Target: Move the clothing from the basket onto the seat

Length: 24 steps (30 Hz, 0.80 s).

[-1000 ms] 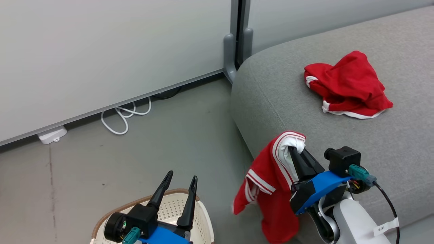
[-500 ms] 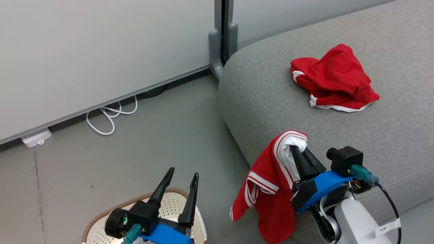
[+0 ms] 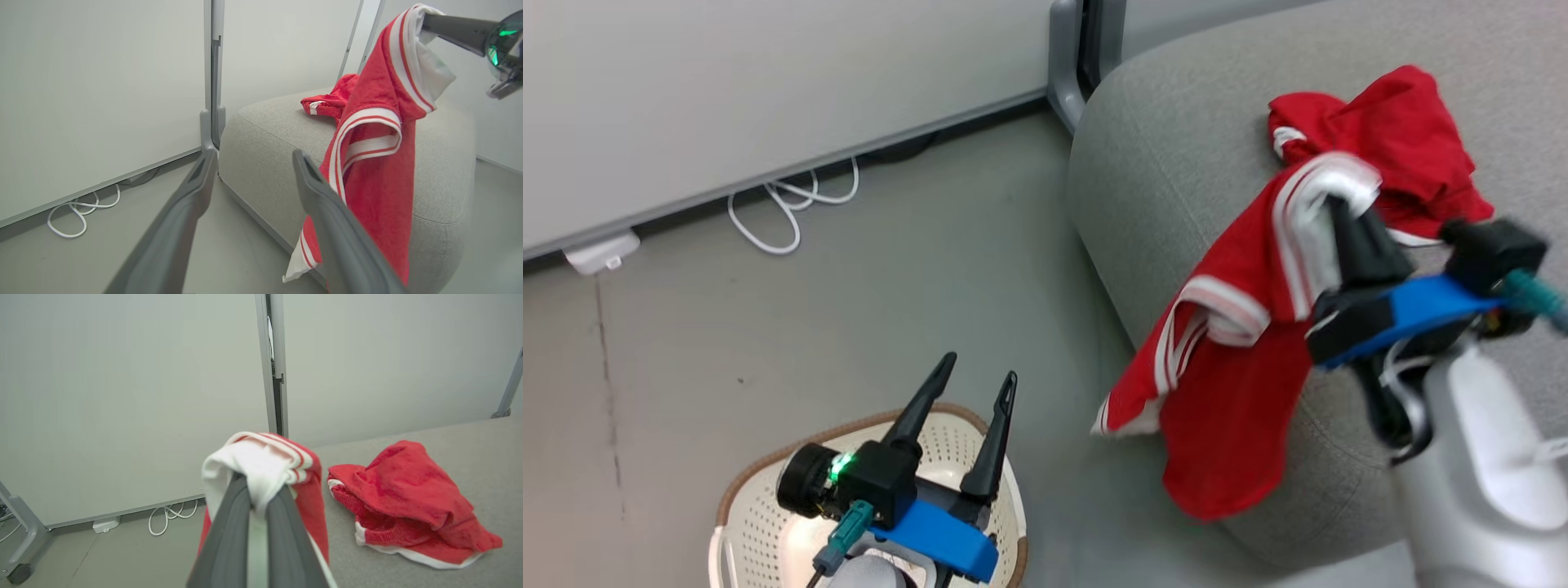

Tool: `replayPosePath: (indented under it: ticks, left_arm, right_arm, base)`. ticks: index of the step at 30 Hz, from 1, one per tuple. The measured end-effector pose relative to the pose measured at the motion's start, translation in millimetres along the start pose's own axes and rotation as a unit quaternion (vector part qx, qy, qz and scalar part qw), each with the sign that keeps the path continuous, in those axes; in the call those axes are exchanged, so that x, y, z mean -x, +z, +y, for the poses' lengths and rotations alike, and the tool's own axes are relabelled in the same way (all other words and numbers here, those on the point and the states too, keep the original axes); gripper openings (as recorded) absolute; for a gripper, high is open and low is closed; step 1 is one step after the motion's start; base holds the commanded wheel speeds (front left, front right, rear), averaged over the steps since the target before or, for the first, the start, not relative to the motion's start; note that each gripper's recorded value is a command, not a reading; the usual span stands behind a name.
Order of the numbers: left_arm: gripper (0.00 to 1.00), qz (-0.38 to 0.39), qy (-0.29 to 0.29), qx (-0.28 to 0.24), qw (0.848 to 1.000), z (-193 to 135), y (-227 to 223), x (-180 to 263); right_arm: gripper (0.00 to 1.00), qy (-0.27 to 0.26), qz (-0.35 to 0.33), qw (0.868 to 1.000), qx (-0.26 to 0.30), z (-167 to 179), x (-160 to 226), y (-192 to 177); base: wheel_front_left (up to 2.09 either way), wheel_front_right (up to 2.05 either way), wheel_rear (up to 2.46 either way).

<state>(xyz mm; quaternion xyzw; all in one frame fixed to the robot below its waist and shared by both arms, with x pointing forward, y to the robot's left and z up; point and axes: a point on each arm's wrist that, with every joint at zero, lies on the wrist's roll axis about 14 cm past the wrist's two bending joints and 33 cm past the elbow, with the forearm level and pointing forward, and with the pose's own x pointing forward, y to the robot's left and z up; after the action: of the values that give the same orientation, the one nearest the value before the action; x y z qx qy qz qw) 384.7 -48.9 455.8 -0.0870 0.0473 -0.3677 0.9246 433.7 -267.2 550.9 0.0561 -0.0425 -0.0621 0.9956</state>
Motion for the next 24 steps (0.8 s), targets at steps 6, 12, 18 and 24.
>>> replayPosePath:
  ticks: [6,12,18,24]
  left_arm:
    - [1.0,0.008,0.001,0.001,1.0,19.5,-13.2,-11.0]
    - [1.0,0.024,-0.009,-0.004,1.0,40.7,-35.6,-27.1]
    - [1.0,0.036,-0.016,0.002,0.999,55.6,-59.0,-39.4]
    - [1.0,0.043,-0.027,0.01,0.999,62.0,-78.6,-46.4]
  right_arm:
    - [0.0,-0.024,-0.04,0.999,0.026,-33.3,-47.6,50.9]
    - [0.0,-0.063,-0.072,0.994,0.061,-74.4,-88.7,98.4]
    - [0.0,-0.108,-0.081,0.983,0.125,-110.2,-116.1,120.0]
    - [0.0,-0.16,-0.12,0.966,0.163,-142.4,-126.3,139.3]
  base:
    - [0.0,0.0,0.0]
    - [0.0,0.0,0.0]
    - [0.0,0.0,0.0]
    - [0.0,0.0,0.0]
